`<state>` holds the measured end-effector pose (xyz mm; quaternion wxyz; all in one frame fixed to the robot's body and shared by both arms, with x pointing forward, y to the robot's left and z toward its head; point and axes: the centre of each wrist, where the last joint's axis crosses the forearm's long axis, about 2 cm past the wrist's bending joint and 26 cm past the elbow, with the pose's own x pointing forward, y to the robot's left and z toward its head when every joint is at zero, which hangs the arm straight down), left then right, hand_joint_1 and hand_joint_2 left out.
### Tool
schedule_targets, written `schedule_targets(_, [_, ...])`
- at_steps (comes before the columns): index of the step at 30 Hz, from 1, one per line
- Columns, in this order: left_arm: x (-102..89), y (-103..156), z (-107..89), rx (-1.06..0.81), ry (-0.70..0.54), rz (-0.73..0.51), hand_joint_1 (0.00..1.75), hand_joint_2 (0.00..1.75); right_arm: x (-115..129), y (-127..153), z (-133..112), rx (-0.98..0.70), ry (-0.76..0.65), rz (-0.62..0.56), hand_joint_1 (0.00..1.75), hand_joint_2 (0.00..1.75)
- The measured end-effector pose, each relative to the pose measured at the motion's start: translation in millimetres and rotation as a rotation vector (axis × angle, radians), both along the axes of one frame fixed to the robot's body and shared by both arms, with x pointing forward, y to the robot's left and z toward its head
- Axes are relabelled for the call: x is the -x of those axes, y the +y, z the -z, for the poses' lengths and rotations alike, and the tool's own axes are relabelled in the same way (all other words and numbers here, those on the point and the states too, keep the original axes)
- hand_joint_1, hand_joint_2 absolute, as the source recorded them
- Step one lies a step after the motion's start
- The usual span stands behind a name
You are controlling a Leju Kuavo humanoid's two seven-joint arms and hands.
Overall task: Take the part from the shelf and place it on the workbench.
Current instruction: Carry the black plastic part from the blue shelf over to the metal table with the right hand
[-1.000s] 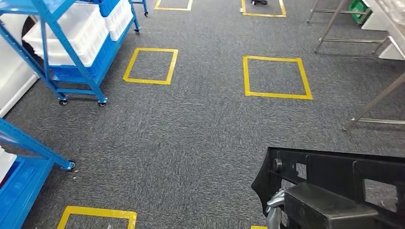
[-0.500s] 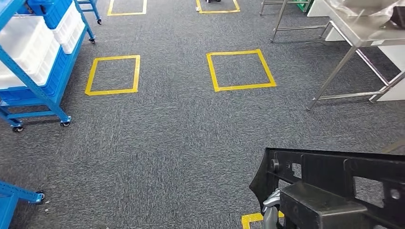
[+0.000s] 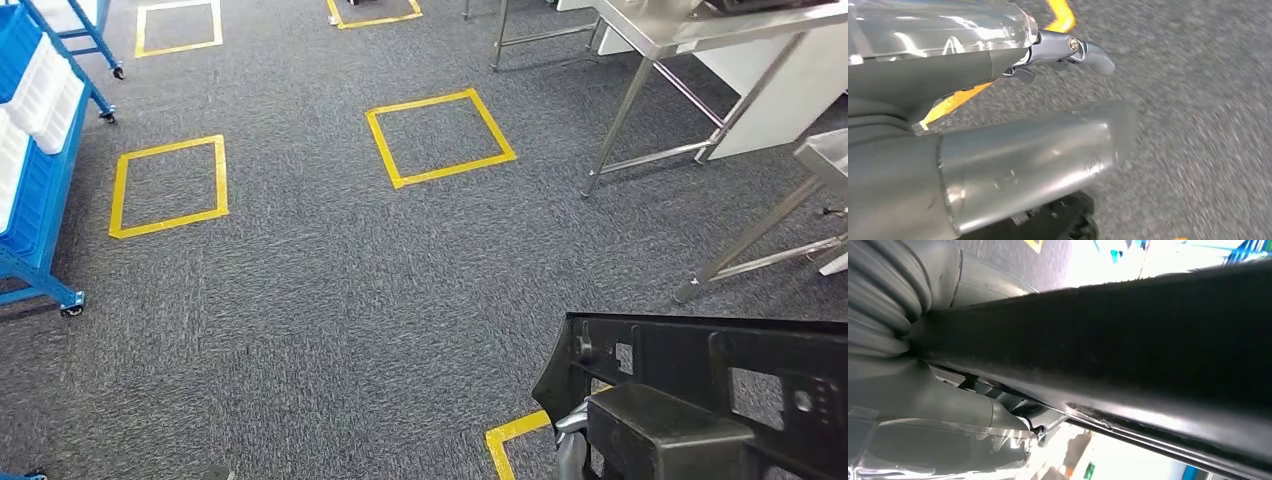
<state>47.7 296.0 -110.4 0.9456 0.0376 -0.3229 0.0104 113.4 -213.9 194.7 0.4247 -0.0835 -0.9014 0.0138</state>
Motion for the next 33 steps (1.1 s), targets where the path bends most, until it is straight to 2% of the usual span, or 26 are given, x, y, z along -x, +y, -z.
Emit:
schedule_targets(21, [5.4, -1.3, 0.6, -0.002, -0.006, 0.002, 0.00, 0.00, 0.3, -0.3, -1.7, 0.011, 0.008, 0.018, 1.75, 1.75])
schedule_targets(33, [-0.6, -4.2, -0.1, -0.013, -0.064, 0.008, 0.00, 0.00, 1.1, 0.3, -4.0, 0.020, 0.010, 0.038, 1.75, 1.75])
